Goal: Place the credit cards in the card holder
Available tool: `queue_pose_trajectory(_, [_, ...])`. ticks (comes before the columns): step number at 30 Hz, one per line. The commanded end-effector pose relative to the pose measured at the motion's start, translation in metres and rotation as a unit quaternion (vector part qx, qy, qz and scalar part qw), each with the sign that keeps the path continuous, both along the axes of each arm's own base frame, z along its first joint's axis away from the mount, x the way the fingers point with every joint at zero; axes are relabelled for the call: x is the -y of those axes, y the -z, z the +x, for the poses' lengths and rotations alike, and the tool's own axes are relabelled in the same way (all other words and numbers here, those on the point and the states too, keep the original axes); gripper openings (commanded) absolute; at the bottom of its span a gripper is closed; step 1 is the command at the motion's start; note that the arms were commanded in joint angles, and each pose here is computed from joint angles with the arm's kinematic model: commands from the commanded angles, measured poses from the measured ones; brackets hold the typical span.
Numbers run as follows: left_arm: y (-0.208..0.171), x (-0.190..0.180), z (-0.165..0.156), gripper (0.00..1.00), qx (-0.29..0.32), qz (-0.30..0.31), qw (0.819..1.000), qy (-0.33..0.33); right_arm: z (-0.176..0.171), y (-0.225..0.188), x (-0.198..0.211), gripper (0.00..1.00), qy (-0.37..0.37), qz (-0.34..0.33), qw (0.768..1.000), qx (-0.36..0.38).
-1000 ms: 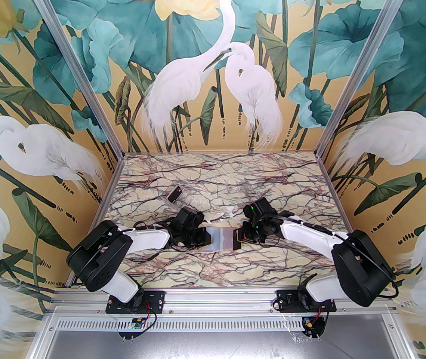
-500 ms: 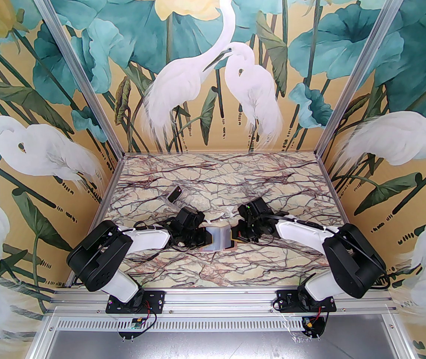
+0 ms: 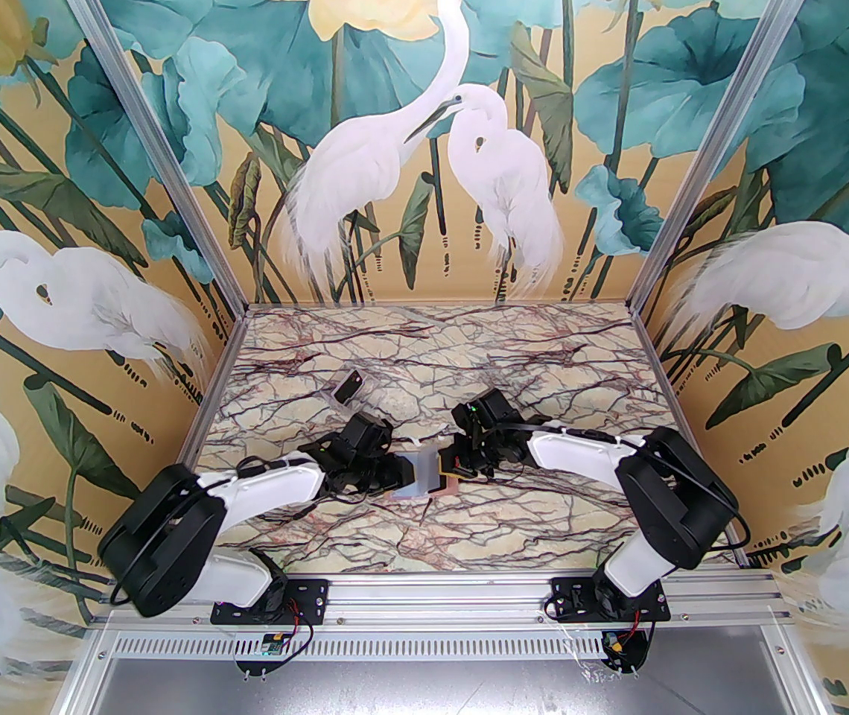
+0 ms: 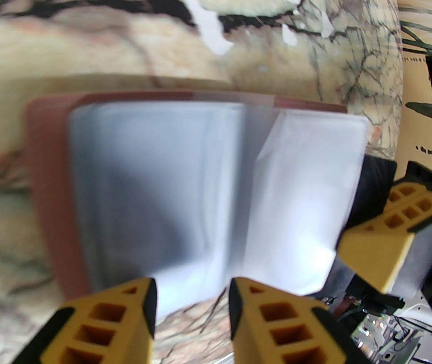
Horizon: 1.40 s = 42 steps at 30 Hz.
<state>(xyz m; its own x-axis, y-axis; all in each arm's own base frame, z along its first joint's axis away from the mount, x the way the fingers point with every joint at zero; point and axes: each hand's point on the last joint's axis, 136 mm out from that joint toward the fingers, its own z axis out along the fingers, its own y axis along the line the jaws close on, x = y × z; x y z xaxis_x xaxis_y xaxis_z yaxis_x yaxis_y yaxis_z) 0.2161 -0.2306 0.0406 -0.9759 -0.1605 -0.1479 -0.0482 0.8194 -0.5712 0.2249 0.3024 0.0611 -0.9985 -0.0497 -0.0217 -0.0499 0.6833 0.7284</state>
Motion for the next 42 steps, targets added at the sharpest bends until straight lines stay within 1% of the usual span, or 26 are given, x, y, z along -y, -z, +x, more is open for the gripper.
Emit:
queue_pose_trajectory(1, [0.001, -0.018, -0.001, 0.42, 0.005, 0.04, 0.999, -0.015, 0.006, -0.013, -0.011, 0.0, -0.003, 0.019, 1.0, 0.012])
queue_pose_trajectory(3, [0.004, -0.02, -0.002, 0.41, 0.001, 0.042, 0.999, -0.017, 0.006, -0.018, -0.013, 0.0, -0.005, 0.022, 1.0, 0.018])
queue_pose_trajectory(5, [0.009, -0.022, -0.002, 0.36, -0.002, 0.048, 0.999, -0.02, 0.006, -0.023, -0.014, 0.0, -0.008, 0.025, 0.999, 0.023])
queue_pose_trajectory(7, [0.016, -0.025, -0.003, 0.33, -0.007, 0.058, 0.998, -0.022, 0.005, -0.028, -0.014, 0.0, -0.01, 0.027, 0.999, 0.027])
queue_pose_trajectory(12, [0.03, -0.023, -0.004, 0.29, -0.021, 0.058, 0.998, -0.021, 0.003, -0.038, -0.017, 0.0, -0.017, 0.036, 0.999, 0.035])
queue_pose_trajectory(17, [0.037, -0.024, -0.006, 0.27, -0.027, 0.058, 0.998, -0.022, 0.002, -0.042, -0.024, 0.0, -0.027, 0.047, 0.998, 0.036])
queue_pose_trajectory(20, [0.038, -0.024, -0.007, 0.27, -0.028, 0.06, 0.998, -0.021, 0.003, -0.037, -0.025, 0.0, -0.028, 0.037, 0.998, 0.035])
queue_pose_trajectory(24, [0.036, -0.028, -0.008, 0.27, -0.025, 0.065, 0.997, -0.023, 0.007, -0.015, -0.026, 0.0, -0.026, 0.017, 0.999, 0.021])
queue_pose_trajectory(26, [0.033, -0.031, -0.008, 0.31, -0.023, 0.069, 0.997, -0.025, 0.008, -0.008, -0.029, 0.0, -0.026, 0.018, 0.999, 0.015])
queue_pose_trajectory(28, [0.029, -0.034, -0.008, 0.32, -0.019, 0.075, 0.997, -0.026, 0.009, -0.004, -0.031, 0.0, -0.028, 0.018, 0.999, 0.014])
queue_pose_trajectory(30, [0.027, -0.045, -0.01, 0.34, -0.019, 0.096, 0.995, -0.036, 0.009, 0.002, -0.032, 0.0, -0.028, 0.014, 0.999, 0.011])
queue_pose_trajectory(32, [0.022, -0.062, -0.011, 0.36, -0.017, 0.134, 0.99, -0.048, 0.009, 0.005, -0.032, 0.0, -0.029, 0.013, 0.999, 0.007])
queue_pose_trajectory(34, [0.013, -0.069, -0.011, 0.36, -0.011, 0.14, 0.989, -0.052, 0.007, 0.007, -0.032, 0.0, -0.03, 0.011, 0.999, 0.006])
queue_pose_trajectory(36, [0.003, -0.07, -0.011, 0.37, -0.001, 0.129, 0.99, -0.055, 0.006, 0.009, -0.032, 0.0, -0.031, 0.01, 0.999, 0.003])
queue_pose_trajectory(38, [-0.011, -0.064, -0.008, 0.37, 0.014, 0.105, 0.993, -0.054, 0.005, 0.012, -0.032, 0.0, -0.032, 0.009, 0.999, 0.001])
queue_pose_trajectory(39, [-0.017, -0.056, -0.006, 0.37, 0.022, 0.082, 0.995, -0.046, 0.004, 0.012, -0.033, 0.0, -0.033, 0.008, 0.999, -0.001])
queue_pose_trajectory(42, [-0.035, -0.02, 0.001, 0.36, 0.043, -0.02, 0.999, -0.017, 0.004, 0.013, -0.033, 0.0, -0.033, 0.009, 0.999, 0.0])
